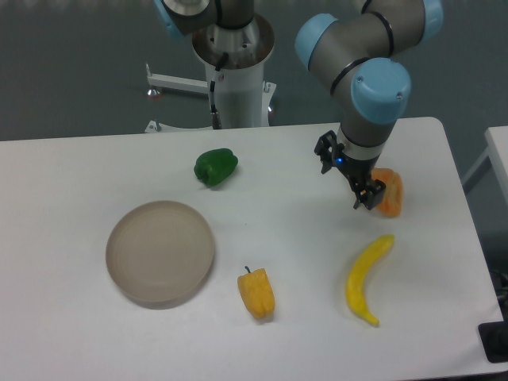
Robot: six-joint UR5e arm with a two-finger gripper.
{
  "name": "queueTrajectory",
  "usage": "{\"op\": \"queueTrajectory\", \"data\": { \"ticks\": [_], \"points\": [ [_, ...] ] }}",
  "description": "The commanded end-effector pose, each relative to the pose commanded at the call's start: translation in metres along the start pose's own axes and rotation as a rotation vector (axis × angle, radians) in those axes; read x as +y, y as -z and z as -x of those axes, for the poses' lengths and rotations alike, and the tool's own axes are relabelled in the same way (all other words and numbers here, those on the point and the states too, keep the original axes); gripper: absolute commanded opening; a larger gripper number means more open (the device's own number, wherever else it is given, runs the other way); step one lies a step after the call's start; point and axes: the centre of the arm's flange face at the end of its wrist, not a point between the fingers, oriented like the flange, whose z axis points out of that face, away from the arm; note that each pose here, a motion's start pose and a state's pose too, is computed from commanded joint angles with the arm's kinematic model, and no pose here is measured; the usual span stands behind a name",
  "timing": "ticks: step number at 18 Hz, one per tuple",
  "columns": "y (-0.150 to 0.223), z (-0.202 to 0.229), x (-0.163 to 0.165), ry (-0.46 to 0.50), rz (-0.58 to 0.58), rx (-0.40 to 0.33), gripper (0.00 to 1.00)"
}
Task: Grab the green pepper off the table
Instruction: 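Move the gripper from beside the orange pepper over the green bell pepper, then lower the gripper onto the green bell pepper and close on it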
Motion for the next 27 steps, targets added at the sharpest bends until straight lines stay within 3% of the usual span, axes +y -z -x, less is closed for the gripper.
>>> {"op": "queueTrajectory", "data": {
  "ticks": [4,8,12,15,20,27],
  "points": [
    [-0.029,-0.053,-0.011,-0.026,0.000,0.075,1.00],
    [-0.033,-0.116,-0.046,-0.085,-0.010,0.101,1.00],
    [-0.040,-0.158,-0.080,0.037,-0.075,0.132,1.00],
    [-0.061,-0.171,-0.091,0.062,-0.079,0.180,1.00],
    [-0.104,-0.174,-0.097,0.094,-0.090,0.143,1.00],
    [-0.121,-0.173,-0.112,0.100,-0.083,0.145,1.00]
  ]
}}
